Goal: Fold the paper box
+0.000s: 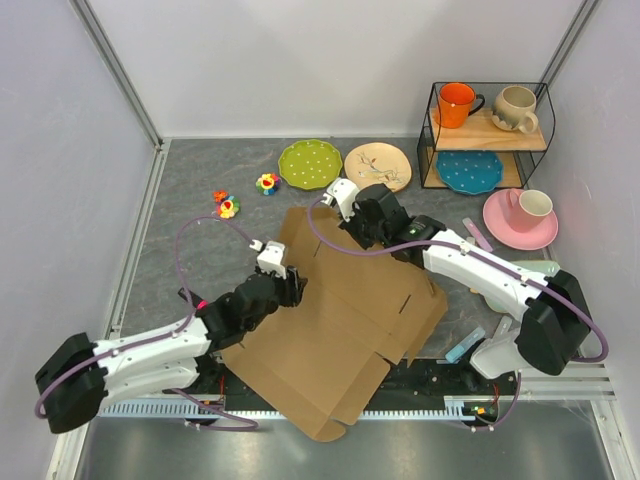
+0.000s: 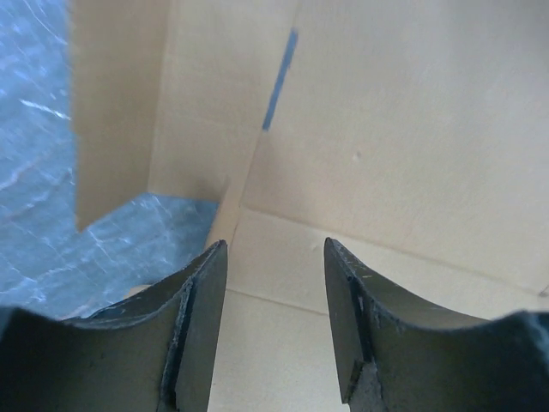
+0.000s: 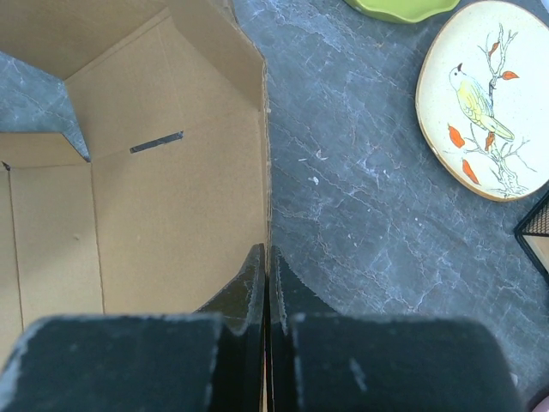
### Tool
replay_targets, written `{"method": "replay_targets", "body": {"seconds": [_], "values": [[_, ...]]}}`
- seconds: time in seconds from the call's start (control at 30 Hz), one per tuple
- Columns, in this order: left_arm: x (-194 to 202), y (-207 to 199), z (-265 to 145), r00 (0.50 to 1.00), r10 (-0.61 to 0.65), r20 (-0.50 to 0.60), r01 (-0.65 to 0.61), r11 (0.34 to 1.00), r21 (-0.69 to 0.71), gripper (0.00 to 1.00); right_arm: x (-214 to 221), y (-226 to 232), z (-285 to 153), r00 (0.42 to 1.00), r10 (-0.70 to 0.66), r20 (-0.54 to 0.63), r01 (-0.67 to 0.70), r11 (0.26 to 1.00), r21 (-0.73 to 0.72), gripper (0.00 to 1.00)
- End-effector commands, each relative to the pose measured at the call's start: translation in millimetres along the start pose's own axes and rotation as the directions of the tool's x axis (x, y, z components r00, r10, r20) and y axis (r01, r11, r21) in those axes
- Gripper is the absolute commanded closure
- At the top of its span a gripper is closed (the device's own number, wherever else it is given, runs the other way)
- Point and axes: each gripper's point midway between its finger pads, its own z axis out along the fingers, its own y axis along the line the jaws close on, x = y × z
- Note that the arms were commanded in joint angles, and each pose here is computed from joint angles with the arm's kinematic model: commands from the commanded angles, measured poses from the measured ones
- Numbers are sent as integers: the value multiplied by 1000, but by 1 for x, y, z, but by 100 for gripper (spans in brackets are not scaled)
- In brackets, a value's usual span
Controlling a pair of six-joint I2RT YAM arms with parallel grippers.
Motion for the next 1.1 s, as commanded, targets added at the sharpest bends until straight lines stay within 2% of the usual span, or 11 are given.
{"method": "replay_targets", "body": {"seconds": [0.0, 0.1, 0.17, 0.23, 0.33, 0.37, 0.47, 0.57, 0.73, 0.87, 1.07], "values": [[-55, 10, -19, 987, -17, 157, 29, 997, -69, 43, -13, -4, -13, 999, 24, 47, -25, 1000, 18, 100], [-72, 14, -25, 978, -71, 198, 90, 992, -93, 43, -12, -3, -13, 999, 22, 44, -23, 1000, 18, 100], [-80, 20, -26, 964, -155, 217, 185, 975, -125, 43, -12, -1, -12, 999, 21, 44, -22, 1000, 15, 100], [-71, 27, -21, 961, -206, 182, 237, 957, -166, 46, -14, 0, -13, 999, 21, 49, -22, 1000, 13, 100], [-46, 39, -7, 972, -225, 63, 234, 943, -236, 68, -16, 3, -14, 999, 15, 51, -16, 1000, 6, 100], [-46, 43, -3, 969, -241, 52, 246, 935, -255, 72, -16, 5, -15, 999, 11, 52, -11, 1000, 4, 100], [-31, 51, 6, 963, -268, 3, 256, 918, -303, 78, -16, 6, -16, 999, 9, 52, -9, 1000, 4, 100], [-22, 50, 16, 963, -269, -26, 248, 919, -308, 78, -17, 7, -19, 998, 6, 57, -6, 1000, 4, 100], [-7, 39, 24, 961, -256, -103, 222, 938, -264, 86, -16, 8, -21, 999, 1, 54, -2, 1000, 8, 100], [-2, 15, 27, 966, -238, -102, 226, 967, -117, 89, -15, 8, -20, 999, 3, 51, -3, 1000, 7, 100], [21, 1, 28, 967, -199, -158, 194, 980, -46, 92, -9, 15, -15, 1000, 0, 24, 0, 1000, -7, 100]]}}
